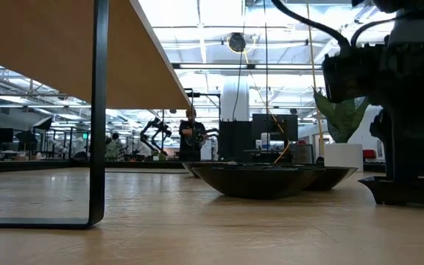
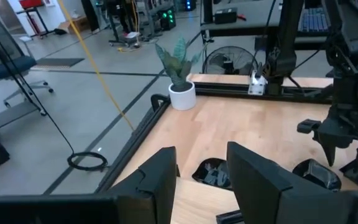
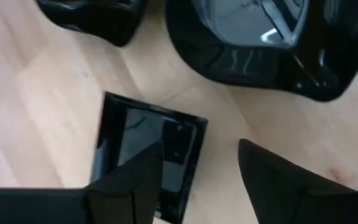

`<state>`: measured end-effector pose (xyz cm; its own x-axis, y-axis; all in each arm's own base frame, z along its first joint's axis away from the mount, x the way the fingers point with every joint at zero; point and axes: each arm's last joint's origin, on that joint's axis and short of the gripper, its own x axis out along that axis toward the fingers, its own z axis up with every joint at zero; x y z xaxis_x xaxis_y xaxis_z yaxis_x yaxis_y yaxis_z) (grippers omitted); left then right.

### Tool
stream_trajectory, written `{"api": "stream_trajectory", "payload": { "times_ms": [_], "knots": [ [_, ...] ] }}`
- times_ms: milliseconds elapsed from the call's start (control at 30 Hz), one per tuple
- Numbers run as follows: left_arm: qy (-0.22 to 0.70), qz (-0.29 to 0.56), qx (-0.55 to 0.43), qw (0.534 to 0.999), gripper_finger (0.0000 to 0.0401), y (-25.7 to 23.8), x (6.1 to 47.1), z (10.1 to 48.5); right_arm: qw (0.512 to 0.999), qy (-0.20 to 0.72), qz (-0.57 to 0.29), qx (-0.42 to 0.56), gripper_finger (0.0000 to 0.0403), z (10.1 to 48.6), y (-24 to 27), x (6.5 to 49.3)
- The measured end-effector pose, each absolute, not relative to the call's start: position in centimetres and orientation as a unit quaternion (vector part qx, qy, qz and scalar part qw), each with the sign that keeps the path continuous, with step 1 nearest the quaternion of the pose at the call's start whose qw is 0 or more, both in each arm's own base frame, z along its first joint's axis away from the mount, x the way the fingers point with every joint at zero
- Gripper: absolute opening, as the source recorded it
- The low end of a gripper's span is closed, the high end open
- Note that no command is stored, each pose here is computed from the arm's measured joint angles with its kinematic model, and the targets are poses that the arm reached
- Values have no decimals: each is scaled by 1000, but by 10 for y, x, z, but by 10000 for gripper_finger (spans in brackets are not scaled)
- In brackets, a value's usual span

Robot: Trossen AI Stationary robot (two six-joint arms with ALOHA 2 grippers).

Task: Pick & Place Mini shaped plates
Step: Stack the square plate on top of the square plate on the shelf

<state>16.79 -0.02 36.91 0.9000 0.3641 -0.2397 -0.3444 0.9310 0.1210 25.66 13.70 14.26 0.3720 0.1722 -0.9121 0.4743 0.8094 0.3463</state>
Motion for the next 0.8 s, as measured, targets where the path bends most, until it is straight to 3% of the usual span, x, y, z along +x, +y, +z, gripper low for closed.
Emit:
{"api": "stream_trajectory", "payload": {
  "times_ms": [333, 600, 800],
  "knots": [
    [135, 180, 50, 973, 147, 0, 168, 369, 771, 554, -89, 301, 103, 146, 137, 256],
    [134, 180, 50, 973, 147, 0, 168, 369, 766, 569, -88, 286, 9, 145, 143, 249],
    [135, 180, 50, 973, 147, 0, 168, 369, 777, 565, -83, 266, 3, 145, 145, 248]
  ]
}}
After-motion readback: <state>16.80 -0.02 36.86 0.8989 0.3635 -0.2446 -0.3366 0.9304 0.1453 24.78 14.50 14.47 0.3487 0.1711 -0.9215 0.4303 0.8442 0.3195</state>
